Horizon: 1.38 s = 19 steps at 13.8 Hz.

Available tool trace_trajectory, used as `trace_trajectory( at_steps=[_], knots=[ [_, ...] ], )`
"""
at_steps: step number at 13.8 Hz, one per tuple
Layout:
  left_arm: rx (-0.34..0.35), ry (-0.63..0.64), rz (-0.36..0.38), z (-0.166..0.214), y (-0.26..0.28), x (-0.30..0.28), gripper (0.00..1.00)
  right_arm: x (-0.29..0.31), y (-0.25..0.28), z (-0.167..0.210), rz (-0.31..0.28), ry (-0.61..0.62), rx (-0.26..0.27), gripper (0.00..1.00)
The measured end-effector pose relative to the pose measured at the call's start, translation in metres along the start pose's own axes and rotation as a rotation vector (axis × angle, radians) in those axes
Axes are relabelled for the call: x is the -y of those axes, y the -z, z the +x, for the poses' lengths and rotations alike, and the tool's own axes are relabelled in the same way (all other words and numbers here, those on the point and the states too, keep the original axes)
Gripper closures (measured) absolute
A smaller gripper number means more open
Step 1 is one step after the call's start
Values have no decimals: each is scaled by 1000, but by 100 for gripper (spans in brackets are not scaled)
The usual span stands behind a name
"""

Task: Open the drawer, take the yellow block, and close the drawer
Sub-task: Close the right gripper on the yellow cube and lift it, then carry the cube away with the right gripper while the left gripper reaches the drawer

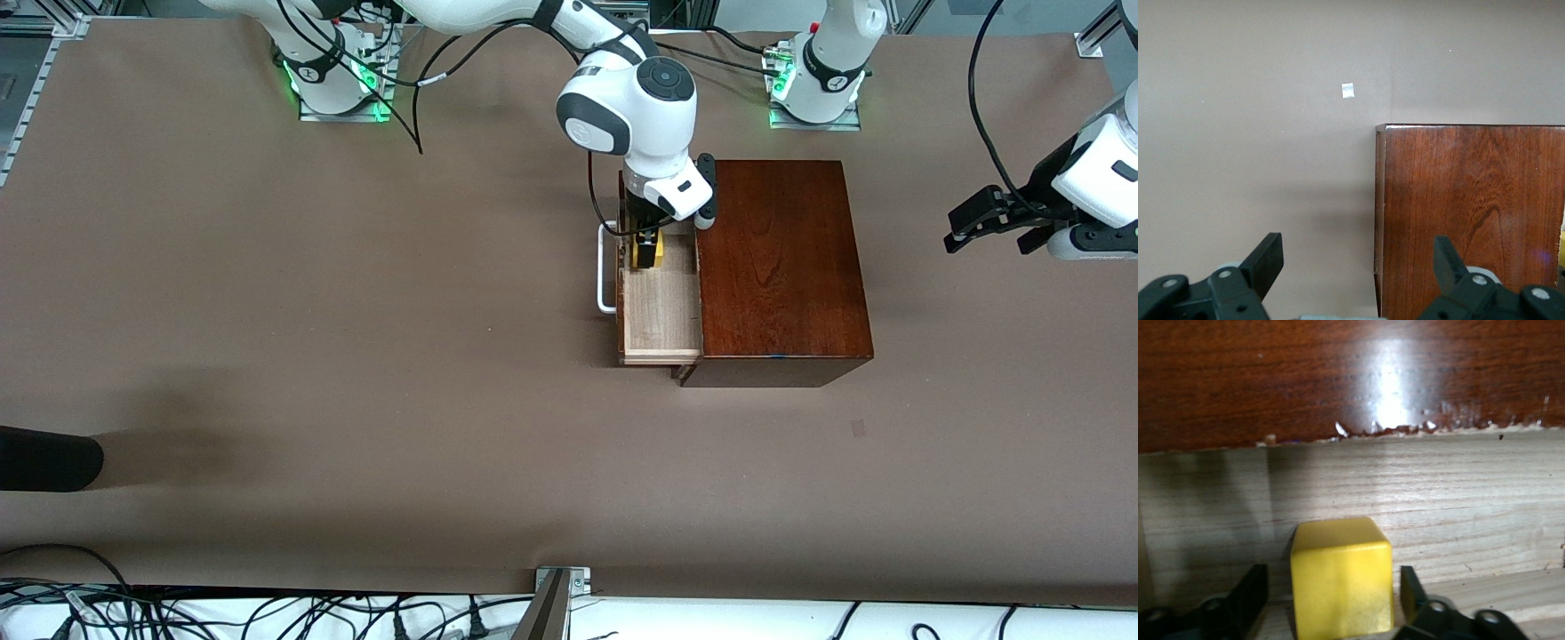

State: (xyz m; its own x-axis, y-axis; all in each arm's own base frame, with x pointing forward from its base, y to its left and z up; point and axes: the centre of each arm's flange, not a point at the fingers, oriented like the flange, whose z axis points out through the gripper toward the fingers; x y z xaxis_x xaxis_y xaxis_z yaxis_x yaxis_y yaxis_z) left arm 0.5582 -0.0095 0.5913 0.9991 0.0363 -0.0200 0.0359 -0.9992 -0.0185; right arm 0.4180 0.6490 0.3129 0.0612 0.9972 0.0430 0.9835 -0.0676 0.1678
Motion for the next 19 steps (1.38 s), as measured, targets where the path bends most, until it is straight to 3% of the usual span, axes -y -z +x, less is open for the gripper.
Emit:
trace_trajectory(
  at_steps=[2, 6, 10, 14, 19],
  knots=[
    [0, 0, 0, 0, 0, 0, 0, -3, 3, 0, -8, -3, -3, 43],
    [0, 0, 0, 0, 0, 0, 0, -13, 23, 1, -13, -18, 8, 44],
    [0, -1, 0, 0, 0, 0, 0, -49, 118, -12, -9, -101, 2, 44],
    [0, -2, 0, 0, 0, -1, 0, -145, 178, -100, 31, -299, 0, 44],
    [0, -10, 0, 0, 0, -5, 0, -267, 169, -239, 20, -544, 21, 44]
  ],
)
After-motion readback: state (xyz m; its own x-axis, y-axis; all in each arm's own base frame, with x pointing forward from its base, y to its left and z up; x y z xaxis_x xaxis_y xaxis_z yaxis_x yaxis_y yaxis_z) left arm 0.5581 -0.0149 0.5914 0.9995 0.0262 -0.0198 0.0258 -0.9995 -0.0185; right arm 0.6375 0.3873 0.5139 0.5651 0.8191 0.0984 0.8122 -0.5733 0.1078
